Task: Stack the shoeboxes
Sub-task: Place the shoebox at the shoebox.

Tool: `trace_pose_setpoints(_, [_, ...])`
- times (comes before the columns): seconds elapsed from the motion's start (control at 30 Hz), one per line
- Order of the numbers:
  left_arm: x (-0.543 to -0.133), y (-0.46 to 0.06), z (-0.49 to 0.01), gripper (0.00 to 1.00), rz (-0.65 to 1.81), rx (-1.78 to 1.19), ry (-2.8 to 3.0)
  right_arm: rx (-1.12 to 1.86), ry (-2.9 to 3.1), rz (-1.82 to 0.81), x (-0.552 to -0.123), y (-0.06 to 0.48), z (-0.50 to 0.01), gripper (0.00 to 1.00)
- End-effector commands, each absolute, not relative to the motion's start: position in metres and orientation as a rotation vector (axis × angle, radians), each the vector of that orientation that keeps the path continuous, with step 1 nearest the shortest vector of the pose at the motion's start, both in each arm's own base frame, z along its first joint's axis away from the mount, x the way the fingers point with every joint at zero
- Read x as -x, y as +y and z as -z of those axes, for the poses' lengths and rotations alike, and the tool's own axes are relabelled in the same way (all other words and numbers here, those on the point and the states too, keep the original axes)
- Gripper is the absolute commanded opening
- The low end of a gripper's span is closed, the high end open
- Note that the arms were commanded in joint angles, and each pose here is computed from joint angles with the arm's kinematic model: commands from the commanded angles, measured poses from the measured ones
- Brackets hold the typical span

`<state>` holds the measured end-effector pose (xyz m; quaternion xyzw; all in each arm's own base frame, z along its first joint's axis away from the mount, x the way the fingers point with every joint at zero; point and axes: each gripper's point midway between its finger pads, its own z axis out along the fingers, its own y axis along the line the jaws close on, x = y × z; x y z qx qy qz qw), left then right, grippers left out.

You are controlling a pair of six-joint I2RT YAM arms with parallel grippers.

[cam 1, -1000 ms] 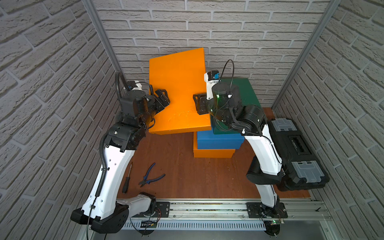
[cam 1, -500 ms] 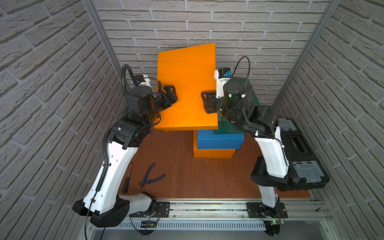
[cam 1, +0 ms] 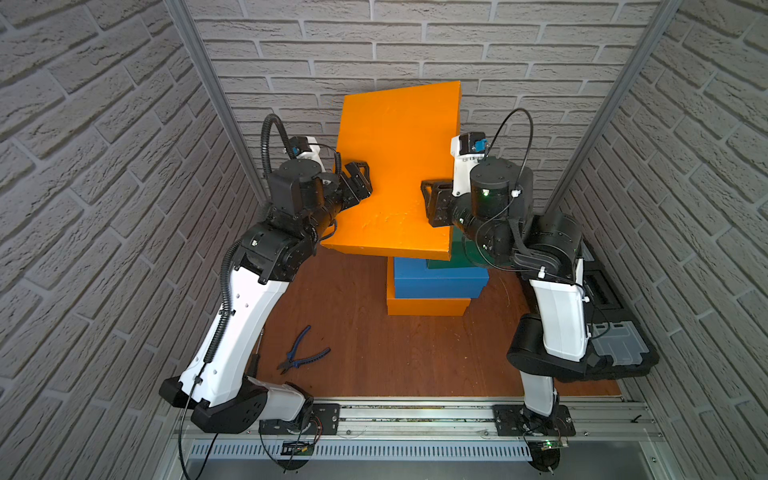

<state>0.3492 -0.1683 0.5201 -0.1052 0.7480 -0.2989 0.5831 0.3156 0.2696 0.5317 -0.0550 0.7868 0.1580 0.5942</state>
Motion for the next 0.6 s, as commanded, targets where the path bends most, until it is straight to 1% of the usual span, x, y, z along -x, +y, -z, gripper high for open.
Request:
trace_pose_setpoints(0.0, [-0.330,-0.239,-0.578,0.93,1.050,0.039,1.572,0.533,2.014,-0.573,-0.286,0.363,-0.462,0.44])
trace_pose_setpoints(0.57, [-0.375,-0.284,-0.576,0.92,1.095,-0.003,1.599,0.311,2.139,-0.473,-0.323,0.256,-0.461,0.45])
